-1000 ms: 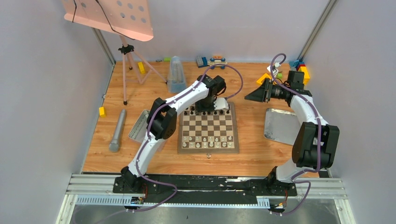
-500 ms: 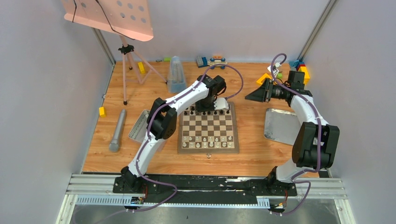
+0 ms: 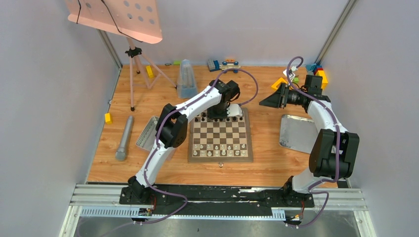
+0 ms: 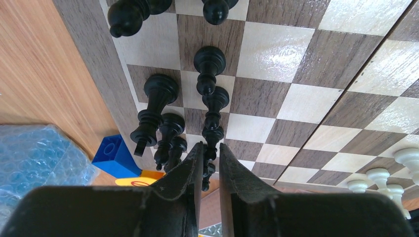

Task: Set up the chess pieces on the board
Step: Place the chess piece on the chessboard.

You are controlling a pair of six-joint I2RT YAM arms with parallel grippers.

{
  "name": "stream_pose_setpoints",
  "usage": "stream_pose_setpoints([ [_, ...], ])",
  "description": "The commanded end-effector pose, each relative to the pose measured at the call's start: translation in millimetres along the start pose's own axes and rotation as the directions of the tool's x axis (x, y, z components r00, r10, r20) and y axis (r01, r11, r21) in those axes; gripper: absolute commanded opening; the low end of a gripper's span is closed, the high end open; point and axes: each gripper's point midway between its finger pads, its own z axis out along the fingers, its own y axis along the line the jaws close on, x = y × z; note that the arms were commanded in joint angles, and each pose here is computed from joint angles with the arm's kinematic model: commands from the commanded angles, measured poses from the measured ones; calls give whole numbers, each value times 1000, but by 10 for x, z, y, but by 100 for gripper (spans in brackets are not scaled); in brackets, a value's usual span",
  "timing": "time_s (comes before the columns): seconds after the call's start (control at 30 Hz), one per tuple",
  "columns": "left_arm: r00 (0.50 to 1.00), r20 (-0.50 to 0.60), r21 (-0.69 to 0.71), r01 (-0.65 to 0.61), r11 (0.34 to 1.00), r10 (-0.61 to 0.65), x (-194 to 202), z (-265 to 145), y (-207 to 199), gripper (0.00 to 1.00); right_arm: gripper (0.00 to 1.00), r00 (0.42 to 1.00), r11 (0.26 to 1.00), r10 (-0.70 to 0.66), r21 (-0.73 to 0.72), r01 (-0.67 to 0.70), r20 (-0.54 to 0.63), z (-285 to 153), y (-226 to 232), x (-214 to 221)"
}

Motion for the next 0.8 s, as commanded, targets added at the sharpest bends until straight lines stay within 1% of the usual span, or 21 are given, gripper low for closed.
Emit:
stream_pose_setpoints([
  [0.0,999,33,-32,-20,999,21,-110,-92,57,25,48,1000,999,-31,-36,31,1,-10,30,7],
  [0.13,999,40,-35,-20,999,21,-117,-113,60,25,48,1000,999,-24,-37,24,-1,-8,24,14],
  [0.23,999,38,-31,-20,999,21,-110,-112,49,22,48,1000,999,-26,-38,26,0,-9,30,12],
  [0.37,999,48,-23,-18,1000,19,-127,-114,36,12,48,1000,999,-25,-39,25,0,-10,32,12],
  [0.5,998,57,-13,-10,1000,11,-155,-97,17,6,48,1000,999,-23,-39,23,-1,-8,28,15],
  [0.63,998,63,-8,-4,1000,4,-170,-91,8,6,47,1000,999,-25,-38,25,0,-9,29,12],
  [0.77,997,72,-8,-1,1000,1,-187,-104,7,7,47,1000,999,-24,-39,24,0,-9,27,13],
])
